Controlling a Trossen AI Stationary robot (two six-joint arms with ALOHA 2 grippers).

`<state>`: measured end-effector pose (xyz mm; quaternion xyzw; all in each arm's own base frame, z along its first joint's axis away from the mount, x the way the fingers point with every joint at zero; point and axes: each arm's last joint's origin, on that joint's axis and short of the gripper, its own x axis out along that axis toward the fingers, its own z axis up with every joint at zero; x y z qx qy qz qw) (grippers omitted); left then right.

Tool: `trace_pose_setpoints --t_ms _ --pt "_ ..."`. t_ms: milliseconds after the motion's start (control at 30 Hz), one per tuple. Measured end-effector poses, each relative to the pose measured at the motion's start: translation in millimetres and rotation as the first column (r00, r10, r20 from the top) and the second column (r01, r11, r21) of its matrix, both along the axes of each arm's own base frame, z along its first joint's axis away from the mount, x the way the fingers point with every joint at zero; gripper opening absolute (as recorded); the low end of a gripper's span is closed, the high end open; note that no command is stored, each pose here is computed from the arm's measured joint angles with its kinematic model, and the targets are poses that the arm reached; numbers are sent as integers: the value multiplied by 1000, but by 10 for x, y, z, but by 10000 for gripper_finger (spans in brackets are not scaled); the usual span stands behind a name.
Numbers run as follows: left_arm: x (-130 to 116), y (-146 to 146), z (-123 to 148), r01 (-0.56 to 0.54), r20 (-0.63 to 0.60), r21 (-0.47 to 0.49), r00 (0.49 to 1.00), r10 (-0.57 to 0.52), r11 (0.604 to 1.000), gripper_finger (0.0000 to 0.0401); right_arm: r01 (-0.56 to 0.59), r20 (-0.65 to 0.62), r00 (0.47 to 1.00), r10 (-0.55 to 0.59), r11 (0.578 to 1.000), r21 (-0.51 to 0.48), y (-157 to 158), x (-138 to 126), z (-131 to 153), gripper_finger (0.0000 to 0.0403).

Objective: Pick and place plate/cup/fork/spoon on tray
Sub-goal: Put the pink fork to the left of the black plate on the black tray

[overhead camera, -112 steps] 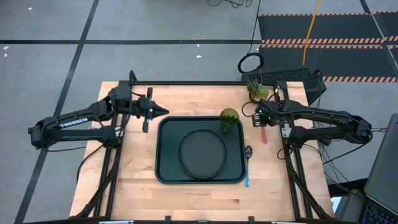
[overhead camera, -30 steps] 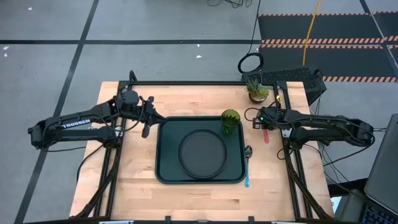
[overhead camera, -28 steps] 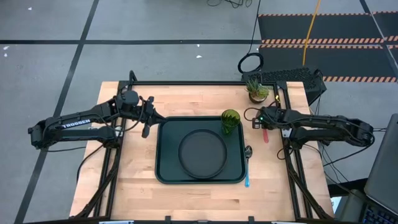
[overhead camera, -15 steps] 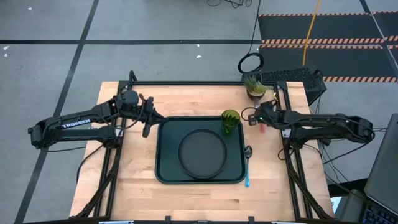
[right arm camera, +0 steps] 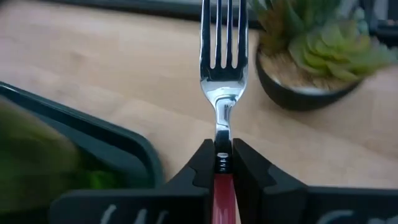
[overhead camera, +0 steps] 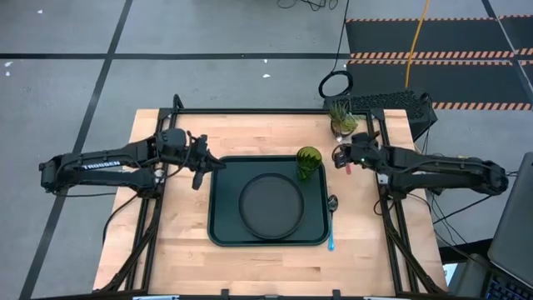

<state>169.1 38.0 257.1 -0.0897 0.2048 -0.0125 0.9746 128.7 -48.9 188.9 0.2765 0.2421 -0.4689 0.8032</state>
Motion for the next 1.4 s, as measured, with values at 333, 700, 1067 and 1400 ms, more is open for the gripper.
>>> trace_pose_setpoints --t_ms 333,700,1067,1400 --pt "12 -51 -1 29 -1 32 1000 -29 999 21 -78 145 982 123 956 -283 258 190 717 16" --pt "11 -26 3 -14 -5 123 1000 15 992 21 -266 191 885 426 796 -544 766 830 1460 16" --pt "-21 37 115 -158 28 386 987 159 909 21 -369 41 893 449 781 -504 1331 1803 2047 16" --pt "-326 56 287 -382 116 583 913 392 717 21 -330 231 917 324 944 -10 1183 2479 1955 16"
